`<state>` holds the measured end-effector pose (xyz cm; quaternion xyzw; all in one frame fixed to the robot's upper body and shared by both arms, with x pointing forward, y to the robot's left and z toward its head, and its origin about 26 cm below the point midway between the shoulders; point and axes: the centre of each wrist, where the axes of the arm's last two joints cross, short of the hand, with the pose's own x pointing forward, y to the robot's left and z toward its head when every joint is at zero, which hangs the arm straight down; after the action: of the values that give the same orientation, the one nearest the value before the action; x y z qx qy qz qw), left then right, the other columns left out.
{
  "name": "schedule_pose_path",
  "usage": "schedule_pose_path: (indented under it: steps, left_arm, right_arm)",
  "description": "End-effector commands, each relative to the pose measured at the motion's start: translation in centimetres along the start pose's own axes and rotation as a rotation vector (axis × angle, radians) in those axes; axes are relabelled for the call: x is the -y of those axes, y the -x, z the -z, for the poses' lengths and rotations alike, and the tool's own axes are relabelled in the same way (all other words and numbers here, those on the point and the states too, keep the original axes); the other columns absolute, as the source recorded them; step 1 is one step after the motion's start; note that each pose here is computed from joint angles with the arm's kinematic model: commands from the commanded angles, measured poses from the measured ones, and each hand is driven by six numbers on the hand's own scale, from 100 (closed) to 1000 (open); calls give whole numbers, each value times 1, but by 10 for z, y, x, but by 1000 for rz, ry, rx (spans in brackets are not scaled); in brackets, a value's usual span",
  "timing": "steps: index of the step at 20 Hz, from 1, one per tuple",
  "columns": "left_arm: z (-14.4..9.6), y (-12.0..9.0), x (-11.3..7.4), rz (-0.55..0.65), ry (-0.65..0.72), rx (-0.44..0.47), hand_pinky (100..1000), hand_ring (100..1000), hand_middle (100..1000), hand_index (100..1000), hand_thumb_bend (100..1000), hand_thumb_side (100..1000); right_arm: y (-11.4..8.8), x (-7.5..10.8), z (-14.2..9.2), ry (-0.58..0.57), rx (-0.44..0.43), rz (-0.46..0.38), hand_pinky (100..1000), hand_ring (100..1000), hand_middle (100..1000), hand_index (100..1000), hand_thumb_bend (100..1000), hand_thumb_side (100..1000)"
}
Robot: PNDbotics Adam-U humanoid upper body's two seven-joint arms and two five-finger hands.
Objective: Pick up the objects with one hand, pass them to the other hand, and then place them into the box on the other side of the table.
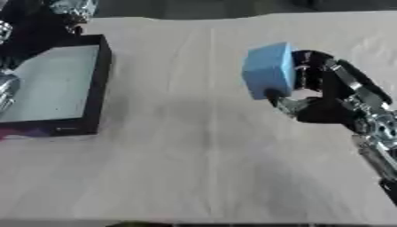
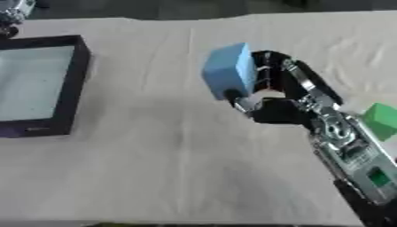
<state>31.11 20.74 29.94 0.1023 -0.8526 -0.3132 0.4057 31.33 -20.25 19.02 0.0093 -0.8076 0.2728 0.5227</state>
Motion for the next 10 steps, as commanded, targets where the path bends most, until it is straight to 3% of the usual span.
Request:
schedule_pose_path:
  steps: [1, 10]
  left_arm:
    - [2, -14, -6, 49, 50, 25, 668, 763, 704, 733, 119, 437]
    - [14, -33, 7, 83, 203, 29, 677, 760, 703, 737, 132, 442]
  right_arm:
    - [-3, -5, 7, -36, 62, -3, 634, 615, 538, 596, 100, 100]
    - [10, -31, 21, -118, 120, -8, 636, 615, 540, 598, 100, 100]
